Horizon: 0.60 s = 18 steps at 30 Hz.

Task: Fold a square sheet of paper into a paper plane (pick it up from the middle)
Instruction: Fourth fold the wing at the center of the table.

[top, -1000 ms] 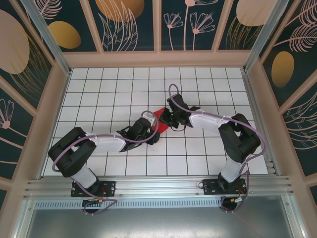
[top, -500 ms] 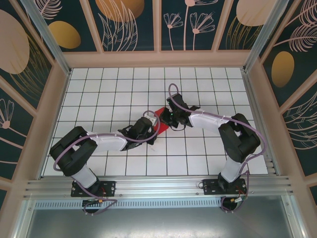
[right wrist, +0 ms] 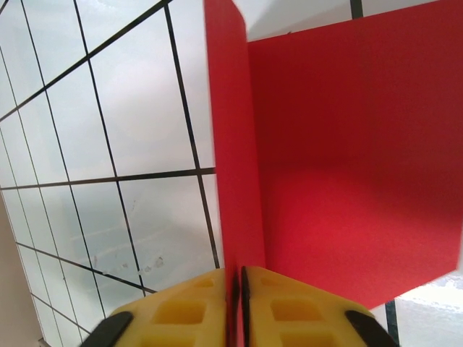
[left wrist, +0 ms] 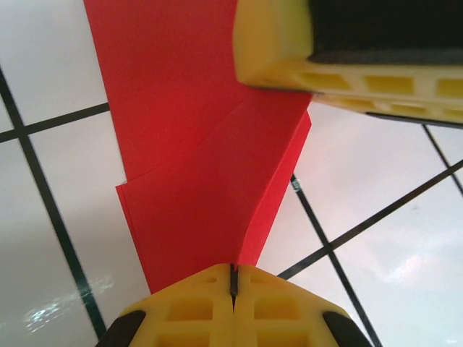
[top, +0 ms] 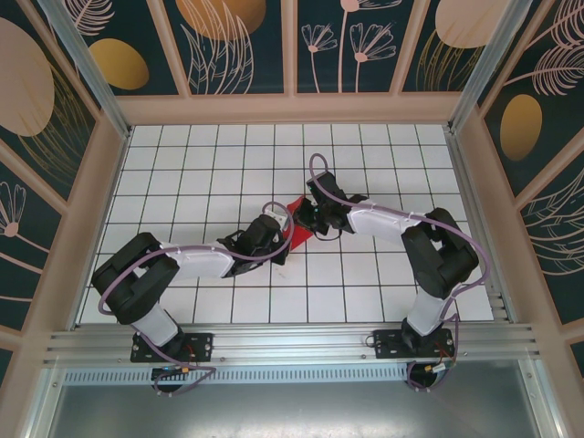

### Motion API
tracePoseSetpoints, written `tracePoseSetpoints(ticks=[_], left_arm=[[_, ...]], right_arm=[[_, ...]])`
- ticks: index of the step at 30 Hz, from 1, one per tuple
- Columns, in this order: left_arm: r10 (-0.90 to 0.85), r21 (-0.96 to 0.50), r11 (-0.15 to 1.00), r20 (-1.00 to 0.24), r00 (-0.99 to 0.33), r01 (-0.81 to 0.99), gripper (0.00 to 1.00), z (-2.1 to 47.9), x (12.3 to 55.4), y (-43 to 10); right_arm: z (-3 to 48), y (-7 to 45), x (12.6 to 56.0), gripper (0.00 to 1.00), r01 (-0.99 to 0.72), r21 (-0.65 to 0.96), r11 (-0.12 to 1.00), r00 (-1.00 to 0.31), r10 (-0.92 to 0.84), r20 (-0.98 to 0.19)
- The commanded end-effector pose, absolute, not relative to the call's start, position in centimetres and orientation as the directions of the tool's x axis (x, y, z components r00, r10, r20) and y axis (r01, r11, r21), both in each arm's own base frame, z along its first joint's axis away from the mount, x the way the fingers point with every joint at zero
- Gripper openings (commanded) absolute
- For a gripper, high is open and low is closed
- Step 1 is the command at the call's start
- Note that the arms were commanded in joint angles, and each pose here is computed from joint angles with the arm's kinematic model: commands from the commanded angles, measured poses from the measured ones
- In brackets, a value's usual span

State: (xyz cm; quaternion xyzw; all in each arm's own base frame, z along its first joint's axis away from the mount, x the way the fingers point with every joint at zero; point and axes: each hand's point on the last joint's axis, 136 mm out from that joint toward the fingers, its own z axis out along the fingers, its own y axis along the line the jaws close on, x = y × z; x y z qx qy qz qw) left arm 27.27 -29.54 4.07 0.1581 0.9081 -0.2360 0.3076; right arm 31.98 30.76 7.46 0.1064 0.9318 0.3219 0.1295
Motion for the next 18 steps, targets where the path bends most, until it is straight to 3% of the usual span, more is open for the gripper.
tracePoseSetpoints(ticks=[1,6,9,18], left_arm=[[0.045,-0.458,0.785,-0.630,-0.775,0.417,0.00,5.6,27.3,-30.6],[-0.033,-0.567,0.725,-0.595,-0.803,0.391,0.00,6.2,27.3,-31.1],[-0.054,-0.602,0.702,-0.579,-0.814,0.381,0.00,6.2,27.3,-31.4],[-0.073,-0.668,0.646,-0.534,-0.842,0.368,0.00,5.8,27.1,-32.3]], right_arm=[[9.0,30.4,32.3,0.21,0.076,0.628,0.774,-0.942,0.262,-0.209],[10.2,28.7,32.1,0.36,0.046,0.620,0.783,-0.929,0.262,-0.262],[11.2,27.7,31.7,0.39,0.026,0.627,0.779,-0.917,0.268,-0.296],[8.7,24.8,30.7,0.24,0.103,0.624,0.774,-0.913,0.323,-0.249]])
